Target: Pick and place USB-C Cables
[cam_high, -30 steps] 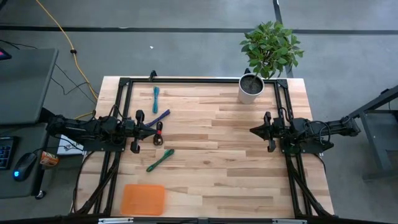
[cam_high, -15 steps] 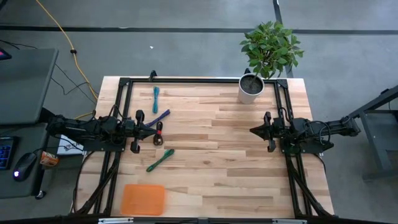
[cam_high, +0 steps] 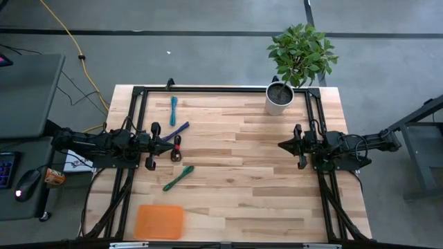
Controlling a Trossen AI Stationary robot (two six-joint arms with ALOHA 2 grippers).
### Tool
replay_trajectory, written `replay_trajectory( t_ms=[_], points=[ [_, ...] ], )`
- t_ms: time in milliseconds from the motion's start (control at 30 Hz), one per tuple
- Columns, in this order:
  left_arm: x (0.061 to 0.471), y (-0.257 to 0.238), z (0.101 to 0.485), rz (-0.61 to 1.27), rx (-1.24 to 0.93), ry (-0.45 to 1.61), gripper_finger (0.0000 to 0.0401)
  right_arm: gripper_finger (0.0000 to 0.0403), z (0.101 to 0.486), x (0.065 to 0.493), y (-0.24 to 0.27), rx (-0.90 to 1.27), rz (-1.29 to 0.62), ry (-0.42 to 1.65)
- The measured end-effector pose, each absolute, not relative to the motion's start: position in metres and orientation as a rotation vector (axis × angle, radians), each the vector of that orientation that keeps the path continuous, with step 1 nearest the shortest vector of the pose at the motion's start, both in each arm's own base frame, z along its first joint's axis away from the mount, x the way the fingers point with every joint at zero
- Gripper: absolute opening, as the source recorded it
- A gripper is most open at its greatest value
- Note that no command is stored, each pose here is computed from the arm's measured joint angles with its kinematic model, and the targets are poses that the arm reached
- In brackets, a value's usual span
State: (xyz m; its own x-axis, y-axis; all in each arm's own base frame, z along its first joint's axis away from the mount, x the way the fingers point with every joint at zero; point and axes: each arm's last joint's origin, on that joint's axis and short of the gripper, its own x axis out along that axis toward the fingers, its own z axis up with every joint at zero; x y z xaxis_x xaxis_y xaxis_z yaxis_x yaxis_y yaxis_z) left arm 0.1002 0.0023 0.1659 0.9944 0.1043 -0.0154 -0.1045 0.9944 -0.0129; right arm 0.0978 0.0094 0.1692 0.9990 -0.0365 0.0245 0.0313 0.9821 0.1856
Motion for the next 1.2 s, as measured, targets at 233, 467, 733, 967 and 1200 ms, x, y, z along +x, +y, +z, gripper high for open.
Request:
replay_trajectory(
  t_ms=[233,467,733,967,1200],
  points=[
    [0.1,0.002,0.166,0.105,-0.014,0.015,0.0,0.0,0.17,0.098,0.009,0.186,-0.034,-0.032],
    [0.1,0.002,0.166,0.105,-0.014,0.015,0.0,0.0,0.206,0.091,0.007,0.165,-0.053,-0.415],
    [0.1,0.002,0.166,0.105,-0.014,0.015,0.0,0.0005,0.286,0.067,0.003,0.119,-0.106,-0.62],
    [0.1,0.002,0.166,0.105,-0.014,0.015,0.0,0.0036,0.316,0.071,0.0,0.115,-0.225,-0.383],
    [0.1,0.002,0.166,0.105,-0.014,0.015,0.0,0.0109,0.29,0.123,0.009,0.128,-0.164,-0.179]
  ],
)
